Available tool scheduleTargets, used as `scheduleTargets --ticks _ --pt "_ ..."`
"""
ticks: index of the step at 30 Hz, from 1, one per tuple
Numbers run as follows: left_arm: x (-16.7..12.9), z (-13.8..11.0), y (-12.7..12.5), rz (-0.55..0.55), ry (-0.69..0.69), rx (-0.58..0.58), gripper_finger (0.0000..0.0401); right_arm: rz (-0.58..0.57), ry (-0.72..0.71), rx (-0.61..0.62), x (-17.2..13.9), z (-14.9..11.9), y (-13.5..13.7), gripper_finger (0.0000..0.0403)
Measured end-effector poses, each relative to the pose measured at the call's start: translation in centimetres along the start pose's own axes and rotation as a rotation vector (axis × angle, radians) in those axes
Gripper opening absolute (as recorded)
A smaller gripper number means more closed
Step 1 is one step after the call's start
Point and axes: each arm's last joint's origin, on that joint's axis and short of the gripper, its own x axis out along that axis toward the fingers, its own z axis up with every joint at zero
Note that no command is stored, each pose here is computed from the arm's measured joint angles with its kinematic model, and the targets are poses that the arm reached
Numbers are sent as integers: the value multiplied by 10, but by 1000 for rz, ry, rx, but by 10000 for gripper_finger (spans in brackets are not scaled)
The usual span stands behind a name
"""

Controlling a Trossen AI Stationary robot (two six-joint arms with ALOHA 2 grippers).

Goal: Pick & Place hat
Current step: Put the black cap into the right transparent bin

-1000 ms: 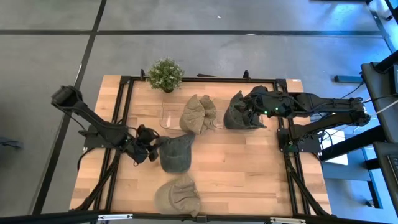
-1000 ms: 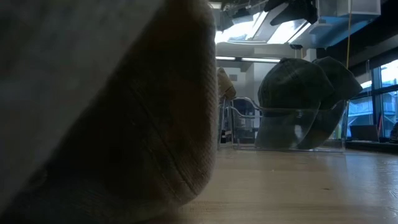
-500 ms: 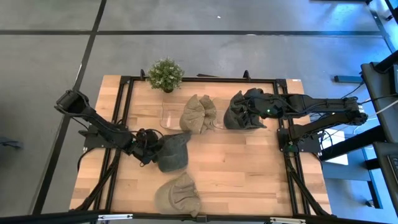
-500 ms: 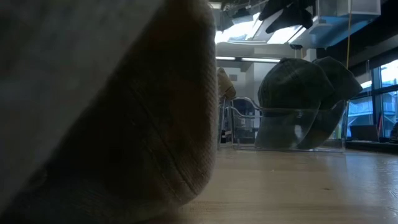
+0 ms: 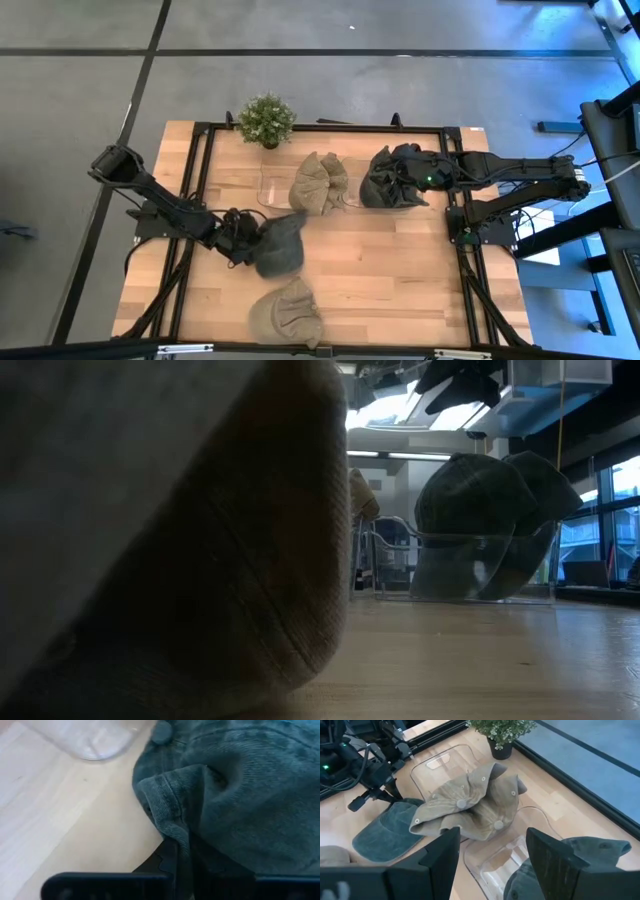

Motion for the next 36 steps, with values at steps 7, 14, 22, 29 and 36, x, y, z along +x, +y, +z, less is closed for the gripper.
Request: scheduleTargets --ticks 7,14,22,29,36 --pt "-22 22 -19 -60 57 117 24 1 1 0 0 0 0 228" --pt "-55 54 -41 -36 50 256 19 5 -2 2 0 0 0 228" --pt "-109 114 -63 29 -146 485 19 336 -23 -7 -3 11 15 228" --pt "-154 158 -86 -41 -400 866 18 582 -180 -79 -9 29 27 228" --pt "-175 177 -100 -141 -597 1076 18 640 -166 -123 7 28 37 239"
